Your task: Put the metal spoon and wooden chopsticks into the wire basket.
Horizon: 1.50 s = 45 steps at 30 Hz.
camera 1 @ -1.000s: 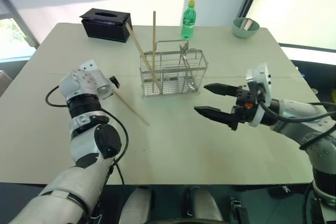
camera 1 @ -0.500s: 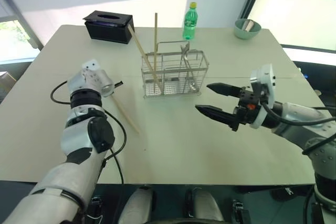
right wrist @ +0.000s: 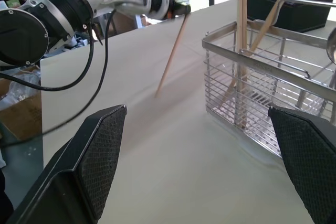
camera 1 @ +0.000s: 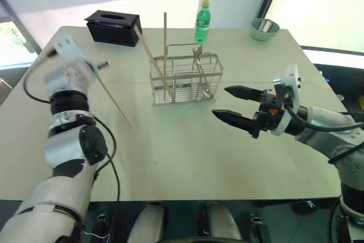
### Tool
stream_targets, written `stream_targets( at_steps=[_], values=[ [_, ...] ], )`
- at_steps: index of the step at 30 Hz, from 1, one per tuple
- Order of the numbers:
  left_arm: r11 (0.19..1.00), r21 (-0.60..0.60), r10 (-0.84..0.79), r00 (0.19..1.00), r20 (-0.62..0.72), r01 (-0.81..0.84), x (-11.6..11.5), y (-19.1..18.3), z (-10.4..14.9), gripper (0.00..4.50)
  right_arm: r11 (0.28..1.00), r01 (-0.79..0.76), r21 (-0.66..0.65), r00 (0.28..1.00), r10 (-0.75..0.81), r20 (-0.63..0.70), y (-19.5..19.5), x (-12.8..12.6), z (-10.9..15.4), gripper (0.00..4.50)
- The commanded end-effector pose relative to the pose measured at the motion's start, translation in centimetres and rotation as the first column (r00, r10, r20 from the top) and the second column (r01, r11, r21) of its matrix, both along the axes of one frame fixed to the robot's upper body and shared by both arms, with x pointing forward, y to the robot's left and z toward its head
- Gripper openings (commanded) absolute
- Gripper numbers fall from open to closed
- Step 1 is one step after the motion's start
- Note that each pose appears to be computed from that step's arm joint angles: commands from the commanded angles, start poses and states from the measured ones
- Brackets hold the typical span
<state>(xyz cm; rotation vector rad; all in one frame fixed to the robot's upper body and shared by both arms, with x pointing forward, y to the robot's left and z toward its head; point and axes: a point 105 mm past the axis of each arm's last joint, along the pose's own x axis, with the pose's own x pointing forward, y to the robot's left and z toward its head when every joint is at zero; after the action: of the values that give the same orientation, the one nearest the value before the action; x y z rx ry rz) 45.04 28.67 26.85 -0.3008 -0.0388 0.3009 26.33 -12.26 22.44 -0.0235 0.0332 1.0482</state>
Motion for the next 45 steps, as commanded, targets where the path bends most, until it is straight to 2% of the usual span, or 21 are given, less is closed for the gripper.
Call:
stream_targets(
  at_steps=[1, 3, 5, 8, 10, 14, 26, 29, 35, 36, 40, 42, 45],
  values=[
    [0.987, 0.154, -0.115, 0.855, 0.506, 0.041, -3.8, -1.5, 12.8, 0.01, 0.999, -0.003, 0.032, 1.000, 0.003, 0.023, 0.2, -0.2, 0.9, 4.50],
    [0.983, 0.159, -0.171, 0.775, 0.608, 0.092, -5.1, -2.6, 15.6, 0.01, 0.999, -0.002, 0.034, 1.000, 0.002, 0.019, 0.2, -0.3, 0.9, 4.50],
    [0.971, 0.183, -0.239, 0.718, 0.654, 0.156, -5.7, -4.3, 17.2, 0.01, 0.999, 0.001, 0.034, 1.000, -0.001, 0.016, 0.1, -0.3, 0.8, 4.50],
    [0.923, 0.265, -0.384, 0.628, 0.676, 0.280, -6.3, -8.8, 18.5, 0.01, 0.999, 0.015, 0.030, 1.000, -0.015, 0.011, -0.2, -0.1, 0.8, 4.50],
    [0.889, 0.318, -0.456, 0.589, 0.667, 0.329, -6.5, -11.0, 18.5, 0.01, 0.999, 0.018, 0.028, 1.000, -0.018, 0.011, -0.3, -0.1, 0.8, 4.50],
    [0.803, 0.370, -0.592, 0.547, 0.592, 0.467, -5.2, -16.1, 15.5, 0.01, 0.999, 0.033, 0.027, 0.999, -0.033, 0.018, -0.3, -0.5, 0.6, 4.50],
    [0.713, 0.485, -0.700, 0.560, 0.444, 0.507, -3.3, -20.6, 7.6, 0.01, 0.994, 0.100, 0.051, 0.995, -0.101, 0.022, -1.0, -1.0, 0.6, 4.50],
    [0.709, 0.465, -0.705, 0.562, 0.433, 0.530, -3.0, -21.0, 6.0, 1.21, 0.993, 0.110, 0.050, 0.994, -0.111, 0.021, -1.0, -1.0, 0.5, 4.50],
    [0.721, 0.408, -0.693, 0.577, 0.433, 0.560, -3.3, -20.8, 5.2, 4.33, 0.992, 0.117, 0.051, 0.993, -0.118, 0.023, -1.2, -0.8, 0.7, 4.50],
    [0.722, 0.398, -0.692, 0.579, 0.431, 0.566, -3.4, -20.6, 5.2, 4.47, 0.992, 0.118, 0.047, 0.993, -0.120, 0.024, -1.2, -0.7, 0.7, 4.50],
    [0.712, 0.354, -0.701, 0.579, 0.417, 0.606, -4.0, -19.5, 5.6, 4.47, 0.991, 0.130, 0.017, 0.991, -0.131, 0.037, -1.6, -0.1, 0.6, 4.50],
    [0.659, 0.371, -0.751, 0.556, 0.356, 0.654, -5.0, -18.0, 6.0, 4.47, 0.986, 0.169, -0.002, 0.984, -0.168, 0.055, -2.5, 0.8, 0.7, 4.50],
    [0.558, 0.514, -0.809, 0.564, 0.165, 0.651, -6.9, -14.1, 5.7, 4.47, 0.967, 0.248, -0.052, 0.966, -0.243, 0.089, -4.7, 2.2, 0.6, 4.50]
  ],
)
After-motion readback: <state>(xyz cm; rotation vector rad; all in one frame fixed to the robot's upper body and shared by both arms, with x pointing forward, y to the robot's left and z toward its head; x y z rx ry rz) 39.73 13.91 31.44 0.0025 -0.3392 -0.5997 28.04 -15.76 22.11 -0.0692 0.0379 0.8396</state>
